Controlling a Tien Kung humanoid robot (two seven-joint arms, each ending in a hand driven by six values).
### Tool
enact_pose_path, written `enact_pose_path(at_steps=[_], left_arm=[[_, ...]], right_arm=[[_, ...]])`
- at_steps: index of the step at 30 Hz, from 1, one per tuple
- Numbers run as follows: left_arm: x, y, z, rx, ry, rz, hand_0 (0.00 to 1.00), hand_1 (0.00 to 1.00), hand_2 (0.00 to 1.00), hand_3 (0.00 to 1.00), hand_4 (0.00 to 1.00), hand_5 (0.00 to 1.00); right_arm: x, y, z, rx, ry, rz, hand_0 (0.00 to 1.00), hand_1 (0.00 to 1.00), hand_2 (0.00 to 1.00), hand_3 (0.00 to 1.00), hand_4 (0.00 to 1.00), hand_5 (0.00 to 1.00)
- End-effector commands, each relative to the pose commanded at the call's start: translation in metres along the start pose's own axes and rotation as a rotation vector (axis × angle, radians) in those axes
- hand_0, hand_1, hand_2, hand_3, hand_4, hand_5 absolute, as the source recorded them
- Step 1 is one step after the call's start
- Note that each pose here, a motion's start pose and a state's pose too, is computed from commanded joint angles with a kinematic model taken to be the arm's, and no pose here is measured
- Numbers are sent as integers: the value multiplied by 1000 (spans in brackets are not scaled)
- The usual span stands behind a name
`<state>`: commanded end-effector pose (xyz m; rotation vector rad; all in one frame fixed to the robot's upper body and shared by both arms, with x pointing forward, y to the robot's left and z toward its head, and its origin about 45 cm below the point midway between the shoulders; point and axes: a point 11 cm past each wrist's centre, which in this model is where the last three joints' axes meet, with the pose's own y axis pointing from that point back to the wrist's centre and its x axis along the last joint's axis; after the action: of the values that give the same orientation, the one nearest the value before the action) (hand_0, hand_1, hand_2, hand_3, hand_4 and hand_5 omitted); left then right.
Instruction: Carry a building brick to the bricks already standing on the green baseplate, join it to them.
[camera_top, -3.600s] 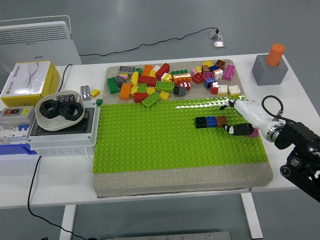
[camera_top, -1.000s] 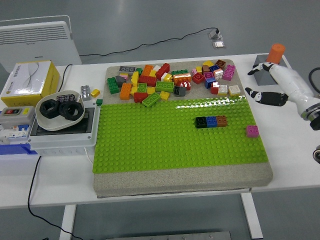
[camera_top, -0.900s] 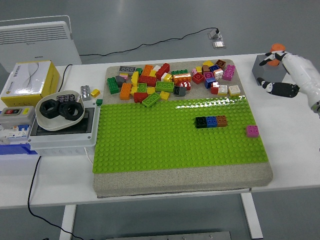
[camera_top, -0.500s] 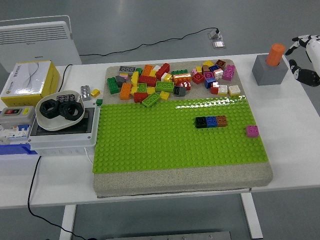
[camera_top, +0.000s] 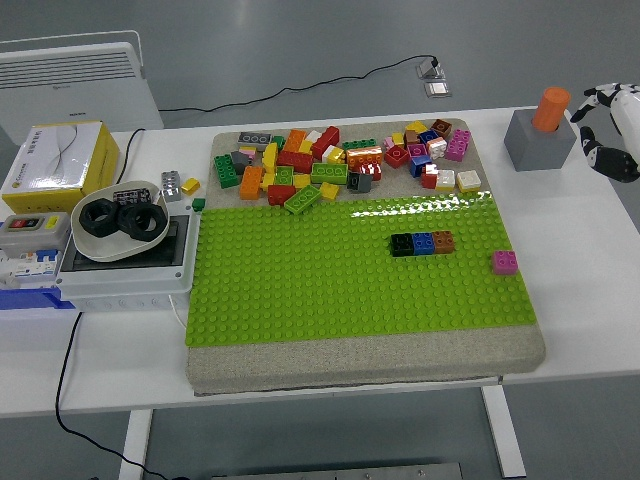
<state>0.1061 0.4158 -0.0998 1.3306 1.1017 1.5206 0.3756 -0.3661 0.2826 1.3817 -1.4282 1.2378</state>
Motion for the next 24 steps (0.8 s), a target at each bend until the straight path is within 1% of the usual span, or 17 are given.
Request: enact_pose_path(at_steps=[2,3,7,8,13,14,20,21,24], left_arm=[[0,0,0,0,0,0,735,730,674,806,827,998],[0,0,0,0,0,0,735,729,675,807,827,998],[0,0,0,0,0,0,735,729,675,807,827,998],[0,0,0,0,1,0,735,730,675,806,827,998],[0,0,0,0,0,-1,735,730,675,806,827,998],[0,0,0,0,0,-1,735,730,675,807,827,998],[0,0,0,-1,1,-1,735,730,675,807,827,998],[0,0,0,-1,1,0,735,730,675,807,826,998],[0,0,0,-2,0,0,735,730,675,807,826,998]], right_arm=[[-3,1,3,-12,-20,-5,811,821,777,504,524,2],[-4,1,4,-18,-26,-8,805,834,817,632,712,84],[-7,3,11,-53,-46,-19,805,834,817,632,712,84],[-7,4,13,-60,-50,-16,821,846,849,632,770,91],[-4,5,20,-90,-61,17,821,846,849,632,770,91],[-3,6,22,-94,-62,24,814,842,837,554,761,73],[3,7,28,-111,-62,67,814,842,837,554,761,73],[4,8,28,-112,-63,76,793,814,784,425,649,13],[6,9,28,-109,-66,103,793,814,784,425,649,13]])
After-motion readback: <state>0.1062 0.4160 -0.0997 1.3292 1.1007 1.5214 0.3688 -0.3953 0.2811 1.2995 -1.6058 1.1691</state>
